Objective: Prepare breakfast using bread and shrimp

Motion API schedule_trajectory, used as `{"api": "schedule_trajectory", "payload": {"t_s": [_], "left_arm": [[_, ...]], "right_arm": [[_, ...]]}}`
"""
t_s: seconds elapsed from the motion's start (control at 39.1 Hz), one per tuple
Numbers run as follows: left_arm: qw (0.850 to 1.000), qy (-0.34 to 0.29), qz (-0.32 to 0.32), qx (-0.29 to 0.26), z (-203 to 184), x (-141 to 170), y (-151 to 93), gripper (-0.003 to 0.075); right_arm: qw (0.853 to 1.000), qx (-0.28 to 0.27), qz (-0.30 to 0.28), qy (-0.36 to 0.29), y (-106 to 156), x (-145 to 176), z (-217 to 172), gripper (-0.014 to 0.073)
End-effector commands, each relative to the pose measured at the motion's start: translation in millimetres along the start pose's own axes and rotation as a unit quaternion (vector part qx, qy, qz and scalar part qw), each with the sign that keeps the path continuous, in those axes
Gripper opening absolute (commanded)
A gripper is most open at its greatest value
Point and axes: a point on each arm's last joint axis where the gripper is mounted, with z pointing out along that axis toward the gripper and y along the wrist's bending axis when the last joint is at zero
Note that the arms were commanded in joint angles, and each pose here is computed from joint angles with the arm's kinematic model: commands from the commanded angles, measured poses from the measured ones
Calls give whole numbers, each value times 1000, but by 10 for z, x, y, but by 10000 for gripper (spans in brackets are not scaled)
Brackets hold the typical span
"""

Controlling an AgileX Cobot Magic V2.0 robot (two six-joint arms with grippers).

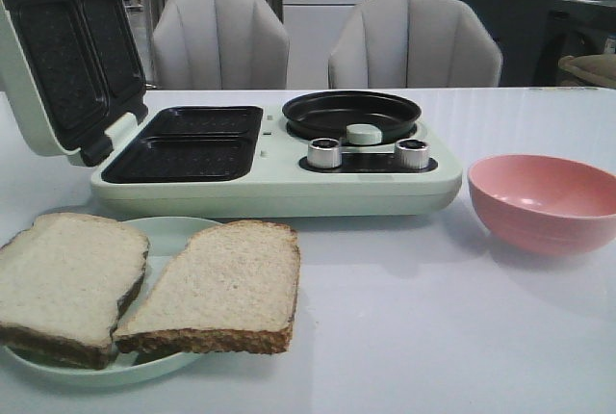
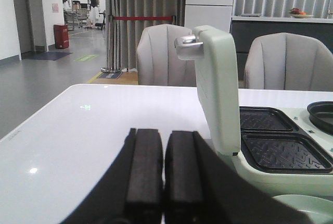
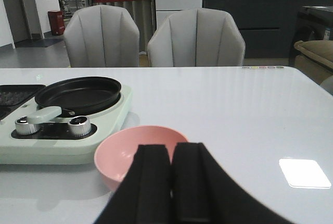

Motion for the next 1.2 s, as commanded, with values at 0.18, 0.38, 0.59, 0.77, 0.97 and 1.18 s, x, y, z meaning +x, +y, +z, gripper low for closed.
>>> {"api": "schedule_trajectory", "payload": {"t_s": [0.18,0.38,0.59,0.77,0.97,1.18], "left_arm": [[999,-38,-7,5,-12,-10,-6,113],[999,-38,-7,5,-12,-10,-6,113],[999,-38,-7,5,-12,-10,-6,113],[998,-65,-7,9,-17,-60,-13,113],[991,-135,-7,20,-44,-190,-31,113],[984,-176,-18,23,-75,-373,-39,113]], "right_arm": [[998,-3,-4,-61,12,-146,-28,143],[998,-3,-4,-61,12,-146,-28,143],[998,-3,-4,-61,12,-146,-28,143],[998,-3,-4,-61,12,-146,-28,143],[998,-3,-4,-61,12,-146,-28,143],[998,-3,-4,-61,12,-146,-28,143]]}}
